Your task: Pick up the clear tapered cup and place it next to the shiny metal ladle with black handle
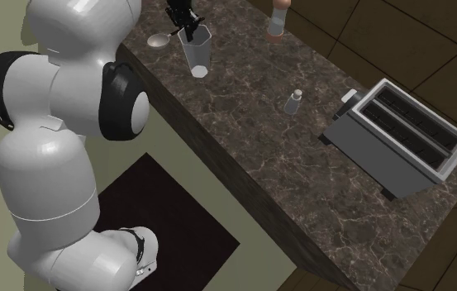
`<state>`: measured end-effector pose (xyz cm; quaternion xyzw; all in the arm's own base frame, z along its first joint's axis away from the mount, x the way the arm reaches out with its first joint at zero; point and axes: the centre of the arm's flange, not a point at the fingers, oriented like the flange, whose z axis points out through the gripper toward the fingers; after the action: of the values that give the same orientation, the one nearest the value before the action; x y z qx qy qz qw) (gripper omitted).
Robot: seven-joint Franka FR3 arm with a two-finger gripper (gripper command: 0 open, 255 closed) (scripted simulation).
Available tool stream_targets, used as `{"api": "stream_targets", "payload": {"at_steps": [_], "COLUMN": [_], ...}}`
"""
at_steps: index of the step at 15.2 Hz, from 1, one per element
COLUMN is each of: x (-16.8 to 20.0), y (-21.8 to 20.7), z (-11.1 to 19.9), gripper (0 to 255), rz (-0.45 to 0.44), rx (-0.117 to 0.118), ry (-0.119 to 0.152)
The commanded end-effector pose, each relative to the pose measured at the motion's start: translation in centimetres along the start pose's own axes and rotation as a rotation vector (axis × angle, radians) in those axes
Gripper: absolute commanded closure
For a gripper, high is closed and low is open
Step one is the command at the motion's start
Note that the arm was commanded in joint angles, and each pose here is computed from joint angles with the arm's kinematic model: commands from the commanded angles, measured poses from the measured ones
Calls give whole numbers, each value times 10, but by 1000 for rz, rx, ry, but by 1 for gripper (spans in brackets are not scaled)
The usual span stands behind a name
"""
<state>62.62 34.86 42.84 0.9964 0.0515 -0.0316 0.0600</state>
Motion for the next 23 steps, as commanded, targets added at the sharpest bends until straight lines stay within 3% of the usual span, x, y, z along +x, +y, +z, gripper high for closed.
{"api": "stream_targets", "payload": {"at_steps": [1,6,13,14,19,23], "x": [1,3,3,3,3,3], "y": [-1,-4,-4,-4,-4,-4], "z": [11,35,35,35,35,-15], "gripper": [255,255,255,0,0,0], "rz": [0,0,0,0,0,0], "rx": [0,0,0,0,0,0], "ry": [1,1,1,1,1,1]}}
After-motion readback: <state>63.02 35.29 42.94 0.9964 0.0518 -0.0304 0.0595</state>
